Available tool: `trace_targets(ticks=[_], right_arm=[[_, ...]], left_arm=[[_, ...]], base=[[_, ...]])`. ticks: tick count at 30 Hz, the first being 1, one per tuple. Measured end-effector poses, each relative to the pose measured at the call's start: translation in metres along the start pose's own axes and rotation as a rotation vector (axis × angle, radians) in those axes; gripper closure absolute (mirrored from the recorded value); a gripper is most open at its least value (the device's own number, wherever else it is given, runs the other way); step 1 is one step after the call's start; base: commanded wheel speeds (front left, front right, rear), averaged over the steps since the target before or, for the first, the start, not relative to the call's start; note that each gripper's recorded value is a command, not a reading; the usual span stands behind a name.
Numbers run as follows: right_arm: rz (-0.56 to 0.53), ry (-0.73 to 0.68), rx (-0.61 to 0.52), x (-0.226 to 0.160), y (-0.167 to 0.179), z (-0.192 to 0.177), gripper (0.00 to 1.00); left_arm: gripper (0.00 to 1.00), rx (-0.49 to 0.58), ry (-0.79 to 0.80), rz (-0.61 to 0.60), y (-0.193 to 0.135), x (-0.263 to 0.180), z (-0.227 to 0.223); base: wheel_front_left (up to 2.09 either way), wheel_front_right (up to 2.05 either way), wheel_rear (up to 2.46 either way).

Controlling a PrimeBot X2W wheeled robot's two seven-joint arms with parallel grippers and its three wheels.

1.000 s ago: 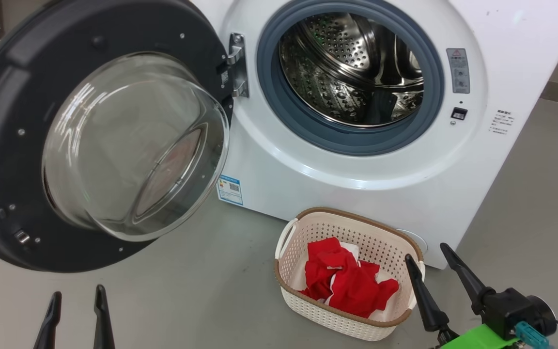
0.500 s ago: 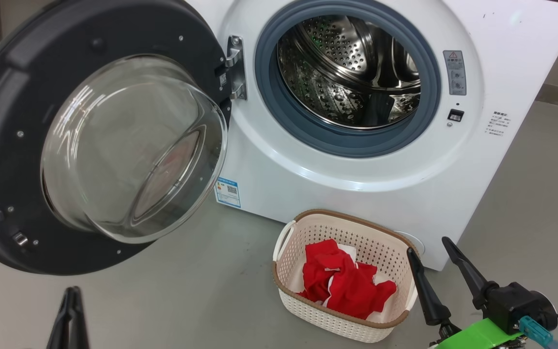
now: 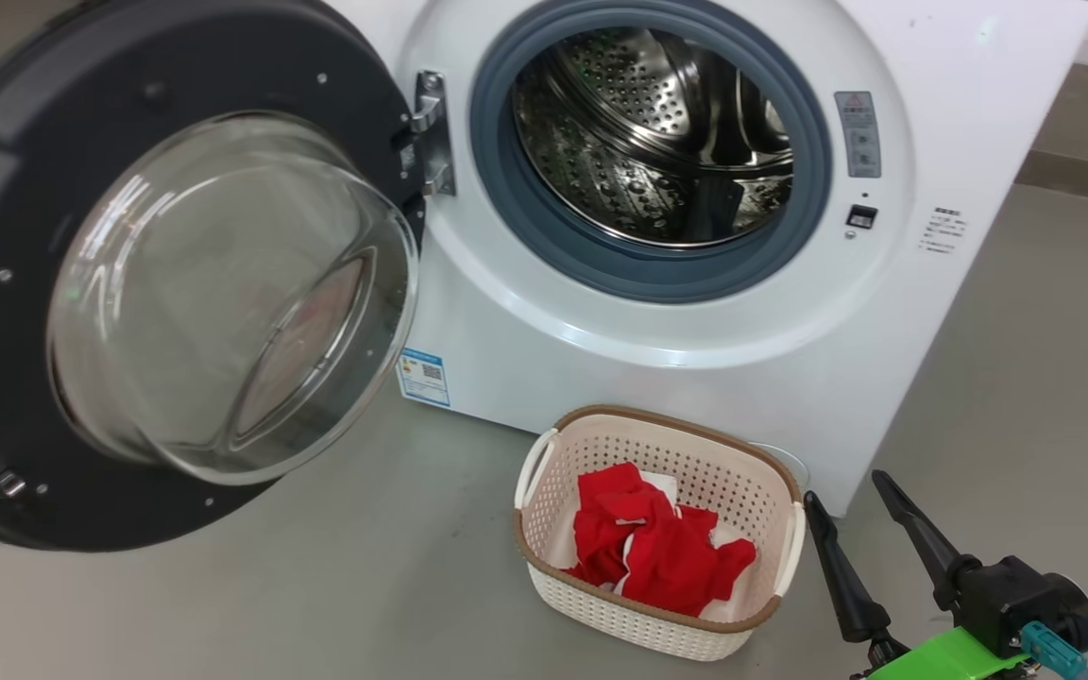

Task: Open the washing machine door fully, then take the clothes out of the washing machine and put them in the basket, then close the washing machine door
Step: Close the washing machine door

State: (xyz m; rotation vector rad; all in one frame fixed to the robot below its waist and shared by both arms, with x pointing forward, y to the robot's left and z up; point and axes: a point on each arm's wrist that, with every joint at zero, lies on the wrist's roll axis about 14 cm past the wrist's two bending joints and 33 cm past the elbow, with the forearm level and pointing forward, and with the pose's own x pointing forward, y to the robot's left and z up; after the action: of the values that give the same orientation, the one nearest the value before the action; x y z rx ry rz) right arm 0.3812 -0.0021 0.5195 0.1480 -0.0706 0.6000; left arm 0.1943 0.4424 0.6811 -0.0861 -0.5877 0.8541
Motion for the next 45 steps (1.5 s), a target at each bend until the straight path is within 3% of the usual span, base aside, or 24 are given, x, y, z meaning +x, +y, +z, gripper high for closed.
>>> trace_targets(ticks=[7,15,22,29,45], right_arm=[[-0.051,0.008,-0.003,-0.009,-0.018,-0.003,0.00],[-0.096,0.034,-0.009,-0.019,-0.036,-0.011,0.00],[-0.102,0.056,-0.014,-0.019,-0.043,-0.018,0.00],[-0.098,0.066,-0.028,-0.020,-0.047,-0.020,0.00],[-0.094,0.070,-0.022,-0.014,-0.048,-0.023,0.00]], left_arm=[[1.00,-0.152,0.052,0.141,0.028,0.056,-0.008],[1.00,-0.383,0.385,0.261,0.035,0.078,-0.083],[1.00,-0.614,0.679,0.275,0.008,0.077,-0.131],[1.00,-0.672,0.826,0.270,-0.001,0.073,-0.147],[1.00,-0.713,0.962,0.141,-0.017,0.066,-0.154]], base=[[0.00,0.00,0.00],[0.00,0.00,0.00],[0.00,0.00,0.00],[0.00,0.00,0.00],[0.00,0.00,0.00]])
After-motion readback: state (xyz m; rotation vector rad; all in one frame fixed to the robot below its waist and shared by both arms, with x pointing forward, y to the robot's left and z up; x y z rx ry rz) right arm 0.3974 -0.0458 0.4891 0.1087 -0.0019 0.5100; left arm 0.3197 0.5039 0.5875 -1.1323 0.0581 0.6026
